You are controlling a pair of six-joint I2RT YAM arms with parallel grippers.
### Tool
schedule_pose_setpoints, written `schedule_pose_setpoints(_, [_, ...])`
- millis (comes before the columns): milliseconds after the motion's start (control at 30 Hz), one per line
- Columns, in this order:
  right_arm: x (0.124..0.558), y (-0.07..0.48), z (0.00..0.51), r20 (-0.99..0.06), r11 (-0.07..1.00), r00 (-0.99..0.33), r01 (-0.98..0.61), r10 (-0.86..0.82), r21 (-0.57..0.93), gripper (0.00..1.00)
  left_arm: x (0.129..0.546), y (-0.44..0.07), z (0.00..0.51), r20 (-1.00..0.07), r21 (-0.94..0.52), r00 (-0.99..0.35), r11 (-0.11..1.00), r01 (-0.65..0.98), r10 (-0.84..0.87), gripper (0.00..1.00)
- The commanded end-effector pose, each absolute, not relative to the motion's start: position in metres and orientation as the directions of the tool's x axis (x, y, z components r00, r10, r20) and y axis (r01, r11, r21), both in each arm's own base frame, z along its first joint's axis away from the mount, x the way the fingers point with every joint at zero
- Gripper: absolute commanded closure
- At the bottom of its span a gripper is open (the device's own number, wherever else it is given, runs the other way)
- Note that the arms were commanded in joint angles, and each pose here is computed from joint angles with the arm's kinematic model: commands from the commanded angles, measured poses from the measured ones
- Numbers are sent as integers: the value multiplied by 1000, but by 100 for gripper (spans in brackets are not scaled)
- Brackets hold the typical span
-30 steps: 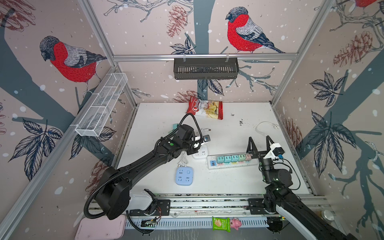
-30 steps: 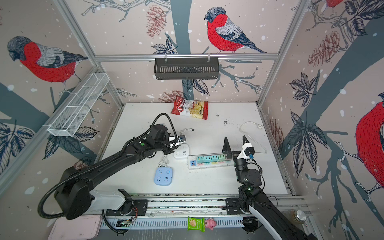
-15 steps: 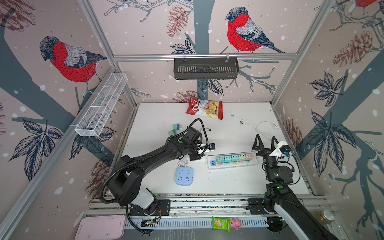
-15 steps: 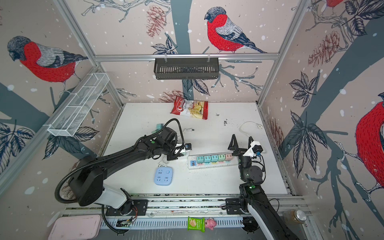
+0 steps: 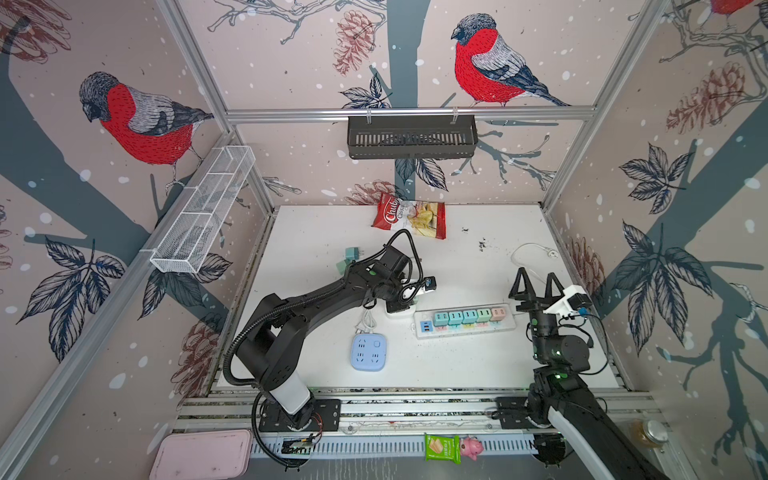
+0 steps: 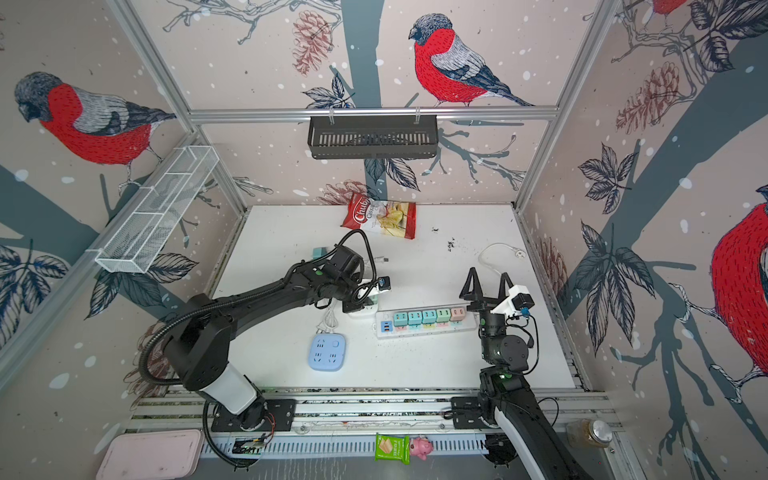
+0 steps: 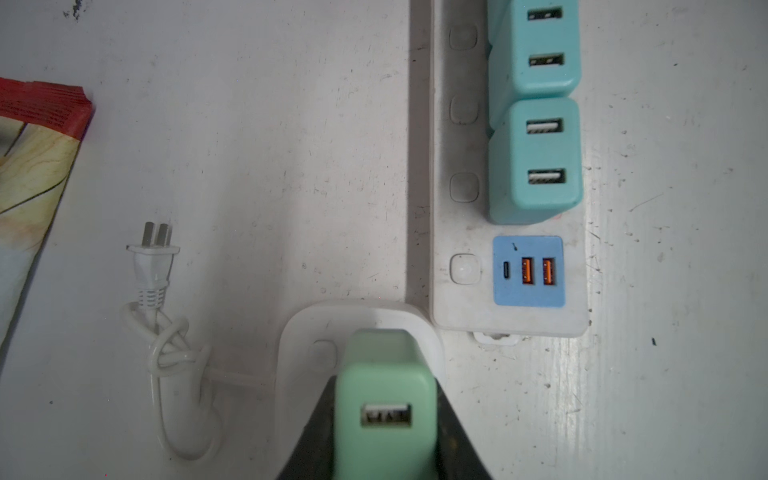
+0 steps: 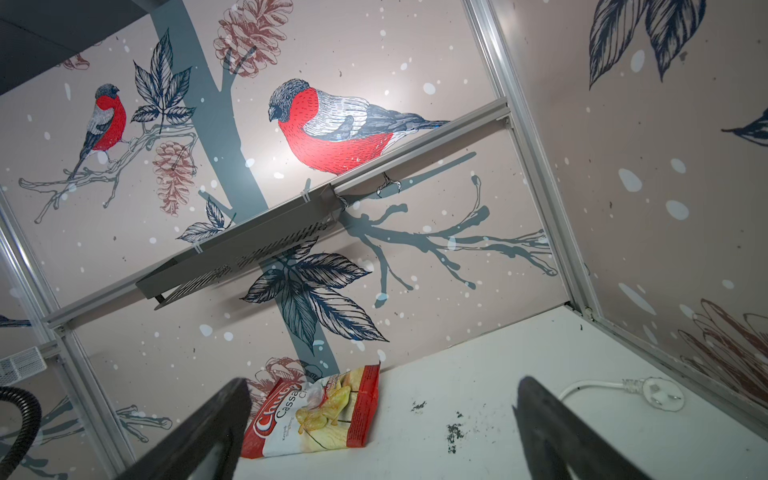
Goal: Insert the plug
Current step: 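Open the right gripper while the left carries the mint adapter to the socket box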
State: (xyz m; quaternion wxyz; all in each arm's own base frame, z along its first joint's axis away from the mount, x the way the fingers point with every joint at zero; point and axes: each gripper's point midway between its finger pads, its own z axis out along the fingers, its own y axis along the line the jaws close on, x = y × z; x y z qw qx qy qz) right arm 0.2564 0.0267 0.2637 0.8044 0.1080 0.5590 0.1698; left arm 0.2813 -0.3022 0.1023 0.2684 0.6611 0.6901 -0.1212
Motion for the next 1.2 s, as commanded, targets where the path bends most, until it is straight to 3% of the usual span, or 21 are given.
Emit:
schedule_pose_setpoints(0, [254, 31, 191, -909, 926, 188, -134, 373, 352, 0, 278, -299, 95, -509, 143, 0, 84, 986, 861, 100])
schedule_pose_setpoints(233, [257, 33, 190, -913, 927, 174, -137, 370, 350, 0, 278, -291, 78, -456, 113, -20, 80, 990, 890, 100])
schedule_pose_setpoints(533, [258, 32, 190, -914, 928, 172, -131, 368, 350, 0, 279, -291, 79, -477, 138, -4, 80, 987, 879, 100])
schedule_pose_setpoints(1167, [258, 35, 190, -916, 928, 166, -142, 365, 344, 0, 277, -290, 59, -467, 40, -30, 55, 998, 884, 100])
